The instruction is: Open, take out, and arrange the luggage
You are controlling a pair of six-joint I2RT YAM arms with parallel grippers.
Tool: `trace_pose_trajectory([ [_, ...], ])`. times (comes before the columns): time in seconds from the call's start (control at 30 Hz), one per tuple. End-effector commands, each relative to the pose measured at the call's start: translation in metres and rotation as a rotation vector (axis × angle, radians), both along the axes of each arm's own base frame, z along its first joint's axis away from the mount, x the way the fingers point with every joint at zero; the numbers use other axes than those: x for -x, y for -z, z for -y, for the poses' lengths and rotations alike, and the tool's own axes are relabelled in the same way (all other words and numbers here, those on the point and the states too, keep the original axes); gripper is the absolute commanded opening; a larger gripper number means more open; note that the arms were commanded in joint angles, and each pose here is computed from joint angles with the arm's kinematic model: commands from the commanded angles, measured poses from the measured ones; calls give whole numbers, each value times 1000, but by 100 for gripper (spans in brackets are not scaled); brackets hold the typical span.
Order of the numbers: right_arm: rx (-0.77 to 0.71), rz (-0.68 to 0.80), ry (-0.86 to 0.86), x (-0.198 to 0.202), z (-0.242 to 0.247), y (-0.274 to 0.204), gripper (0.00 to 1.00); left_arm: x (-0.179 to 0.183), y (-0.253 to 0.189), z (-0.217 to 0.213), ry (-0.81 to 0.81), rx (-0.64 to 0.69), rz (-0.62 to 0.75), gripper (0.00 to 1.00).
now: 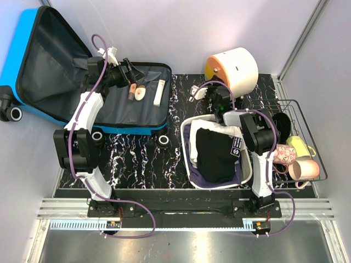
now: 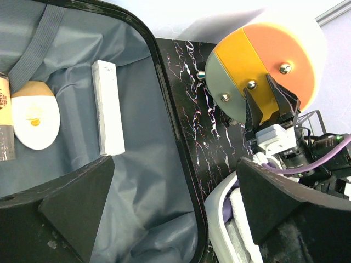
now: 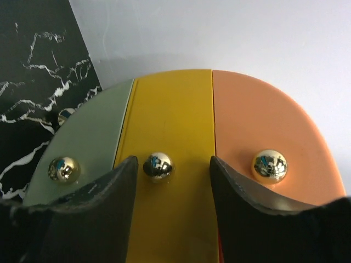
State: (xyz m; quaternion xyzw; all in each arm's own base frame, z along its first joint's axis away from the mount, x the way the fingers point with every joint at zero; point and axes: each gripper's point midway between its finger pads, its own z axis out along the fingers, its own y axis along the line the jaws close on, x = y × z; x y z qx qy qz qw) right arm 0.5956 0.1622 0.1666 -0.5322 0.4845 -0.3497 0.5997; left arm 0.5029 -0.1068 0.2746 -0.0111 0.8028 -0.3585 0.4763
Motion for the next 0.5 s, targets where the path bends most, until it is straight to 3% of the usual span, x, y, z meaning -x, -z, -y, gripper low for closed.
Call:
trace_pose_trajectory([
  [0.0, 0, 44, -13, -4, 7, -14, 61, -8, -18, 4, 20, 8, 71, 99],
  [0.1, 23, 36, -35, -10, 8, -2, 60, -8, -20, 3, 20, 2, 75, 99],
  [0.17, 26, 43, -37, -15, 8, 2, 51, -8, -20, 2, 21, -9, 81, 99],
  [0.23, 30, 50, -43, -19, 7, 4, 48, -7, -20, 0, 18, -15, 82, 99],
  [0.47, 36, 65, -60, -34, 7, 0, 54, -10, -20, 0, 23, -20, 85, 99],
])
